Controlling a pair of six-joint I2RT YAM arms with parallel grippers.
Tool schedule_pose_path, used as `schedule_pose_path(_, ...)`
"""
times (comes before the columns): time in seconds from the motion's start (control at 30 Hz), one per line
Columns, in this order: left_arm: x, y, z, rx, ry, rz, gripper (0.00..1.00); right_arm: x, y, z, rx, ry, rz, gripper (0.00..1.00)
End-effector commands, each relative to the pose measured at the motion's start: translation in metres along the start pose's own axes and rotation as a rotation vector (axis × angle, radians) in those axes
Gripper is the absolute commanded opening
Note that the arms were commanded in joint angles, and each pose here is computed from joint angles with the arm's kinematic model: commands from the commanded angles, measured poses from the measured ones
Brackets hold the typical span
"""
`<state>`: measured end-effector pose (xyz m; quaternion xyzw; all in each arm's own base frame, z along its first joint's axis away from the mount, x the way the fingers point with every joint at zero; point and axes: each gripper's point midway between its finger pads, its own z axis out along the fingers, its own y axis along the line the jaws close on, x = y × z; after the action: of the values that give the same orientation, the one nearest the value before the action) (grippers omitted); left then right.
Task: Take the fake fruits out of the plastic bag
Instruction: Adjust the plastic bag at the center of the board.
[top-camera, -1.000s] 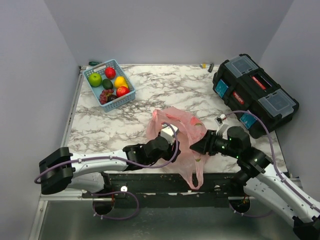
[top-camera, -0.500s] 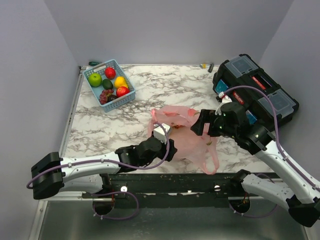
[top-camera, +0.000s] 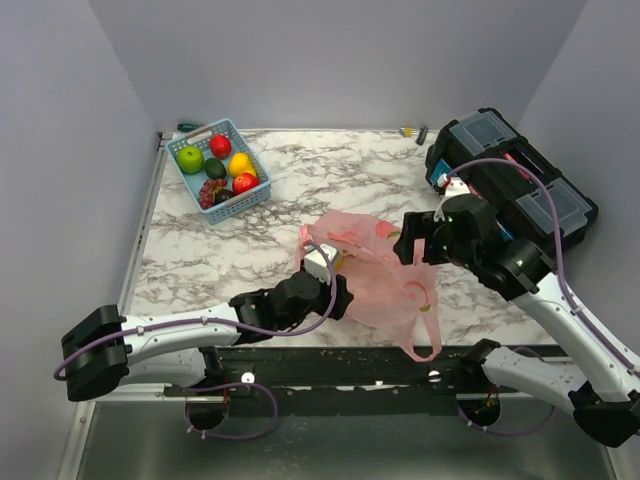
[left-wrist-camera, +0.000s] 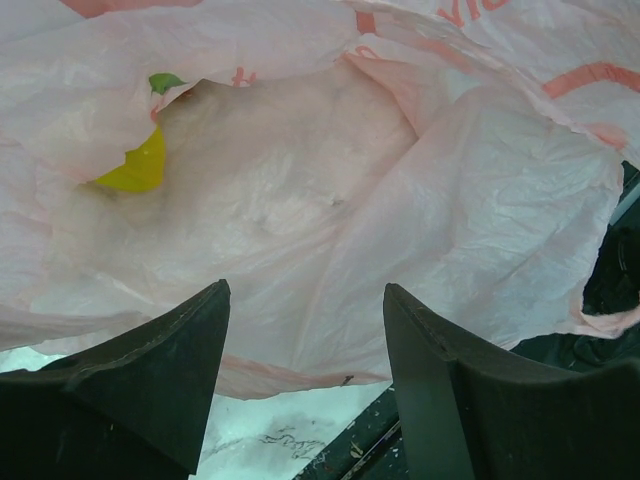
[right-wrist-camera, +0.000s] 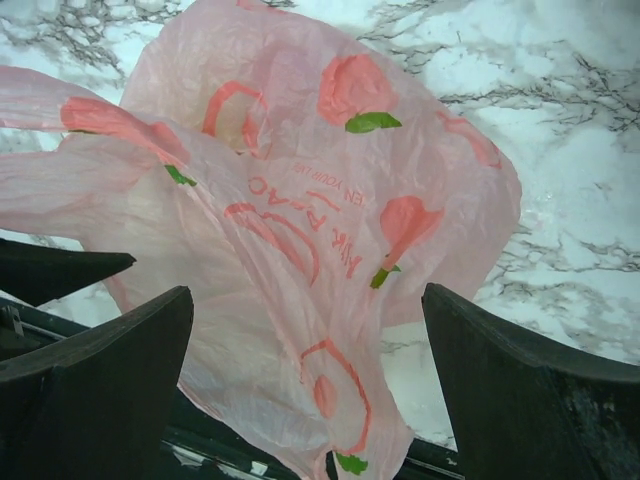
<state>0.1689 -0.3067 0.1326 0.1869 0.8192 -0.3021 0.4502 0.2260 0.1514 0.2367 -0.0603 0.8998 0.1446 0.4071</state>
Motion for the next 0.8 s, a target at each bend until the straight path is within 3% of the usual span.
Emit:
schedule_pose_path(0.0,-0.005,-0.003,-0.001,0.029,-0.016,-0.012,0.63,0.0,0.005,-0.001,-0.045,0.013,-0.106,1.0)
schedule_pose_path(0.2,-0.004,-0.003,-0.003,0.062,-0.02,-0.036,0.63,0.041,0.066,0.042,-0.423,0.09,-0.178,0.95)
schedule_pose_path(0.33,-0.002,-0.004,-0.008,0.09,0.0,-0.073,0.63,0.049,0.068,0.064,-0.416,0.093,-0.146,0.95)
schedule_pose_path(0.43,0.003,-0.005,-0.01,0.119,0.004,-0.076,0.63,0.052,0.054,0.088,-0.317,0.097,-0.125,0.89)
schedule_pose_path(0.5,0.006,-0.006,-0.01,0.121,0.023,-0.077,0.63,0.052,0.048,0.099,-0.256,0.107,-0.106,0.73)
schedule_pose_path(0.63,0.007,-0.004,-0.011,0.121,0.026,-0.071,0.63,0.04,0.062,0.1,-0.282,0.067,-0.071,0.3)
schedule_pose_path(0.77,0.006,-0.004,-0.012,0.116,0.015,-0.101,0.63,0.022,0.103,0.074,-0.444,0.025,-0.038,0.07)
